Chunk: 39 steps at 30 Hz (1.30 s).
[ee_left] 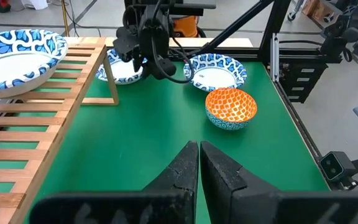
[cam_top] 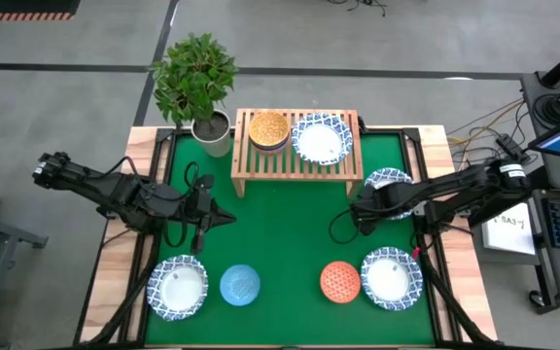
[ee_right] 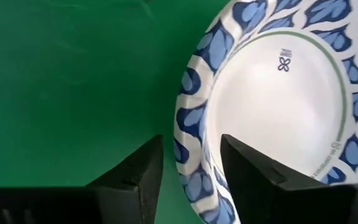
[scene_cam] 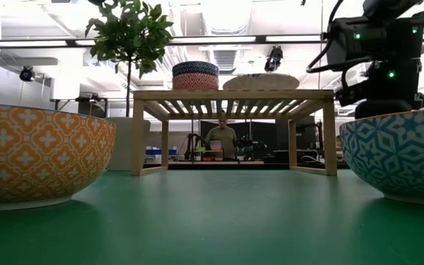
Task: Place and stack bowls onto a shelf
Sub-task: Stack the white bowl on top of the white bowl on the shelf
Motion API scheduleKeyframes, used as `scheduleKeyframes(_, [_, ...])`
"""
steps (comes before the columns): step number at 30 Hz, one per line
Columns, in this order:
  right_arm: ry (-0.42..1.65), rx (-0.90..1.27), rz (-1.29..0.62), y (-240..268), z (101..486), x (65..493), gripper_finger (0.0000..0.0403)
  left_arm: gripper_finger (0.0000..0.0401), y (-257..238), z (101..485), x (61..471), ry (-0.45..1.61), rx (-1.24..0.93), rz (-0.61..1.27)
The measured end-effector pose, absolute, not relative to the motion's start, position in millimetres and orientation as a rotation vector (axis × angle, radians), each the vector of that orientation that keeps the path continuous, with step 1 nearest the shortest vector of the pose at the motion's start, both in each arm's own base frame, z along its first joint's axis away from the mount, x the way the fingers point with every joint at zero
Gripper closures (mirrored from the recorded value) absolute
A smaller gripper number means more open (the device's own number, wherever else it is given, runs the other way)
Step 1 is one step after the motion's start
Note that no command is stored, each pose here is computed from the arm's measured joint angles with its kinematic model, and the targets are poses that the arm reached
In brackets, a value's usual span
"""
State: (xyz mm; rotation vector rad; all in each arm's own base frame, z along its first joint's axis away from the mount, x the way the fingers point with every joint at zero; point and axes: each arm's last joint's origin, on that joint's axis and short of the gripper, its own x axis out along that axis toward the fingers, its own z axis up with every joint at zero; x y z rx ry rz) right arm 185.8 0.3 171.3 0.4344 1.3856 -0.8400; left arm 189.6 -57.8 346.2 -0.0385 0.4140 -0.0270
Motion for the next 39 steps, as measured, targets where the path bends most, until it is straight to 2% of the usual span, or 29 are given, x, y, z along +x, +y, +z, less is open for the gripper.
scheduleKeyframes(4, [1.382,0.435,-0.839,0.4,165.0,187.4,0.0282,0.0401,-57.8,346.3,189.6,0.414,-0.039,-0.027])
scheduleKeyframes(10, [1.386,0.428,-0.834,0.5,164.2,187.9,0.0369,0.0401,-57.8,346.3,189.7,0.413,-0.039,-0.027])
scheduleKeyframes(12, [1.389,0.428,-0.83,0.6,165.0,187.9,0.0384,0.0401,-57.9,346.2,189.8,0.414,-0.039,-0.028])
scheduleKeyframes(17, [1.374,0.463,-0.791,1.9,175.8,192.2,0.0388,0.0401,-57.8,346.4,189.5,0.412,-0.036,-0.029])
scheduleKeyframes(24, [1.379,0.511,-0.745,4.5,213.0,198.3,0.039,0.0401,-57.5,346.9,188.7,0.41,-0.036,-0.029])
scheduleKeyframes(28, [1.398,0.597,-0.654,8.1,239.1,205.0,0.039,0.0401,-58.4,346.9,188.4,0.411,-0.035,-0.034])
scheduleKeyframes(39, [1.281,0.654,-0.405,13.8,316.9,219.8,0.0391,0.0401,-60.6,346.8,187.7,0.412,-0.033,-0.046])
